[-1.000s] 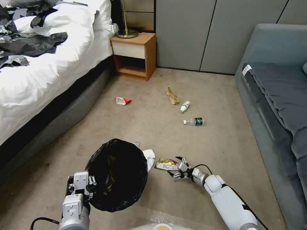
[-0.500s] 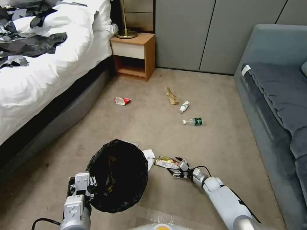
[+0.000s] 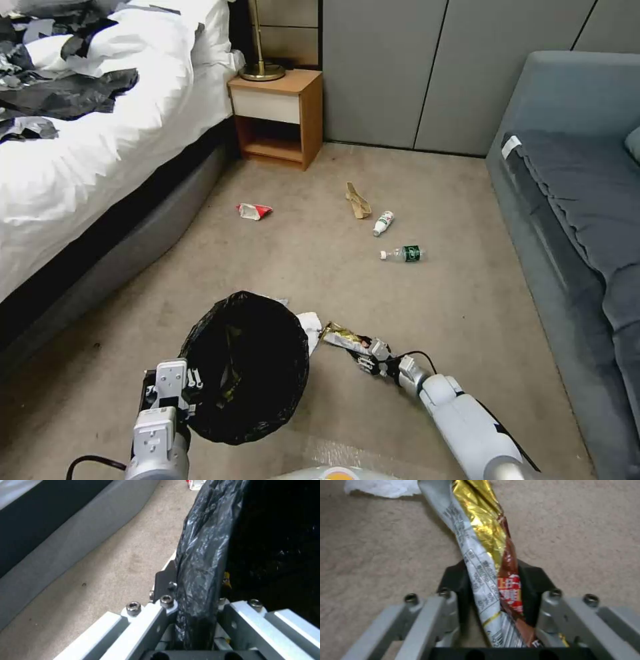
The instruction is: Pick up the trash bin, then pick up the garbage from the floor and place it into the trash bin.
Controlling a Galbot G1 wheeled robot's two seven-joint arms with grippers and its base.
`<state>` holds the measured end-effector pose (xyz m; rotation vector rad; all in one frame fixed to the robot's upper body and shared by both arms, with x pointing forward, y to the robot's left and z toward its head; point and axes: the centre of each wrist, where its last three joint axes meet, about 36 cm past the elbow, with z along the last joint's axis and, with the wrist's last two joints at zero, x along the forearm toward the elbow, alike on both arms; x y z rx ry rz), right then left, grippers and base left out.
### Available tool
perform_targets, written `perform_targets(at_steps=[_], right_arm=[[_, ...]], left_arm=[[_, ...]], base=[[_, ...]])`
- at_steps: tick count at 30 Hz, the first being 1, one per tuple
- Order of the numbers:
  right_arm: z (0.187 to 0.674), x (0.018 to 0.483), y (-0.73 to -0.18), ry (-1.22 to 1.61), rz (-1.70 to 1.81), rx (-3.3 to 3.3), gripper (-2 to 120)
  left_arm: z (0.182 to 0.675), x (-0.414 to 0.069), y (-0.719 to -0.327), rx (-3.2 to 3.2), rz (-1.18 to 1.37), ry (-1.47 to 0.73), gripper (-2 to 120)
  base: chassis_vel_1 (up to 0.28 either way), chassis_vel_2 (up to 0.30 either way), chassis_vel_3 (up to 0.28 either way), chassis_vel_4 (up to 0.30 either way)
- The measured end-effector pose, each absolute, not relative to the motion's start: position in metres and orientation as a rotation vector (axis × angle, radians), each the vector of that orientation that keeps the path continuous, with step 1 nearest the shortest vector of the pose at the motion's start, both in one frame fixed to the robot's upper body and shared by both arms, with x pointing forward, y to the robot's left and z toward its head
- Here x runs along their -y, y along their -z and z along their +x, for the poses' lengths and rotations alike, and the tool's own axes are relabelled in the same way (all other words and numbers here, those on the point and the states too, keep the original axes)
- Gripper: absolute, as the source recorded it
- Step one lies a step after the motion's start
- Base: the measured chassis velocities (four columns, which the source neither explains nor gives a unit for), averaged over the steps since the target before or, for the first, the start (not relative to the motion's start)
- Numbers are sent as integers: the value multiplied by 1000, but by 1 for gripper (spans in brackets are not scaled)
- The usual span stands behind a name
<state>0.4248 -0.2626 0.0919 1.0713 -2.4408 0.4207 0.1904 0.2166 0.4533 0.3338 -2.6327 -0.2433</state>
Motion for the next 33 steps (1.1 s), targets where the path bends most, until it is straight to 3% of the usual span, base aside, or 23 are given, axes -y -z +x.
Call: perform_targets(at_steps=[9,20,26,29,33], right_arm=[[419,261,-93,-417,1052,2456,0],[408,261,-108,-411,997,2540,0],[410,247,-152,-321,998,2703,0],[409,221,-227,-222,1100,2909,0],[397,199,-285,-144,1219,3033,0]], left_arm=[[190,-217,-453,2635,332,242,1],[192,-214,-452,2641,317,238,1],[193,-215,-452,2641,310,241,1],[194,-214,-450,2638,294,238,1],[195,-214,-450,2637,286,236,1]], base=[[0,0,0,0],[0,0,0,0],[0,0,0,0],[0,0,0,0],[0,0,0,0]])
